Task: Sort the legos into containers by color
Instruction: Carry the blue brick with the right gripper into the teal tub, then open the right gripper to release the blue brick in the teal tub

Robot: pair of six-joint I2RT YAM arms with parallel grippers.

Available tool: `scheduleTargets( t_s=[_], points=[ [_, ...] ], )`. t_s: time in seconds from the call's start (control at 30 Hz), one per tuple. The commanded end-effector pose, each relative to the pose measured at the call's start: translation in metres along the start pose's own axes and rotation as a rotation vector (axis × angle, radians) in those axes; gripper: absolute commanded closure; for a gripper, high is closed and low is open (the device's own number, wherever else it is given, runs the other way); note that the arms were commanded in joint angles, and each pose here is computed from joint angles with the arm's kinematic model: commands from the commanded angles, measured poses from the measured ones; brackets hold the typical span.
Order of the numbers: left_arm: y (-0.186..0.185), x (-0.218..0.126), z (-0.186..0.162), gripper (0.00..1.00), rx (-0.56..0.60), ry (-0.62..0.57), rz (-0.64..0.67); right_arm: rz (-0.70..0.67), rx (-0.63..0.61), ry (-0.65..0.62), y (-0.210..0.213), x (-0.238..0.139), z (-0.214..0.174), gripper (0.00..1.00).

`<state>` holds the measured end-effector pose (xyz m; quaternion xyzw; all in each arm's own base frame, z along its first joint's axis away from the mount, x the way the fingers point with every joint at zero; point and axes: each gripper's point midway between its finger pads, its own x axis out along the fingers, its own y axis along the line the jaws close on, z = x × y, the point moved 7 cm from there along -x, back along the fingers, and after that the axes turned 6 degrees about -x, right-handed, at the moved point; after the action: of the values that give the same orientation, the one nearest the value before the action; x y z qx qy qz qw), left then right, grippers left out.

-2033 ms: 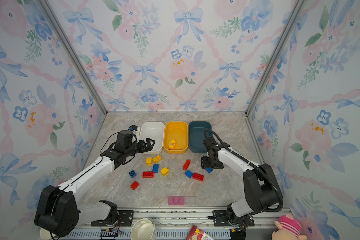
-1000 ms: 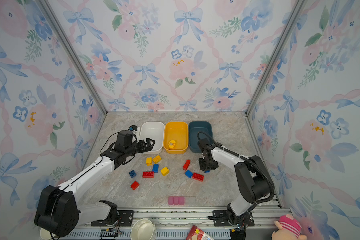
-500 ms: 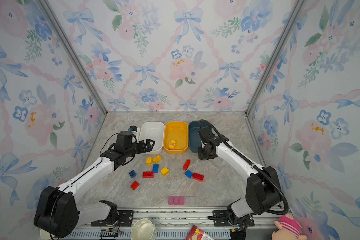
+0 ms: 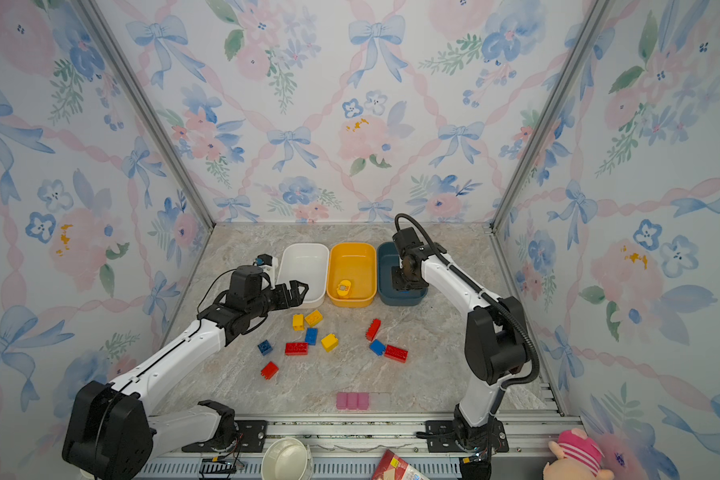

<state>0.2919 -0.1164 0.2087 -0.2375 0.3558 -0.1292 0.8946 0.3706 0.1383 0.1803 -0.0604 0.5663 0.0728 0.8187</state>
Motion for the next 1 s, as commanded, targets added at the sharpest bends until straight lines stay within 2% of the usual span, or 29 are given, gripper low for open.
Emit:
scheduleTargets(
  t_s=[0.0, 0.3, 0.4, 0.57, 0.97],
  points=[
    [0.004, -0.004, -0.002, 0.02, -0.012, -0.012, 0.008, 0.013, -0.006, 0.018, 0.002, 0.016, 0.009, 0.75],
    [0.007, -0.003, -0.004, 0.02, -0.017, -0.009, 0.026, 0.014, -0.005, 0.089, 0.01, 0.057, 0.01, 0.73],
    [0.008, -0.003, -0.004, 0.02, -0.019, -0.009, 0.028, 0.016, -0.006, 0.088, 0.012, 0.058, 0.01, 0.65],
    [0.008, -0.003, -0.005, 0.02, -0.021, -0.009, 0.029, 0.018, -0.004, 0.082, 0.013, 0.053, 0.01, 0.54],
    [0.01, -0.004, -0.008, 0.02, -0.026, -0.006, 0.033, 0.033, 0.01, 0.008, 0.02, 0.006, 0.004, 0.42]
  ],
)
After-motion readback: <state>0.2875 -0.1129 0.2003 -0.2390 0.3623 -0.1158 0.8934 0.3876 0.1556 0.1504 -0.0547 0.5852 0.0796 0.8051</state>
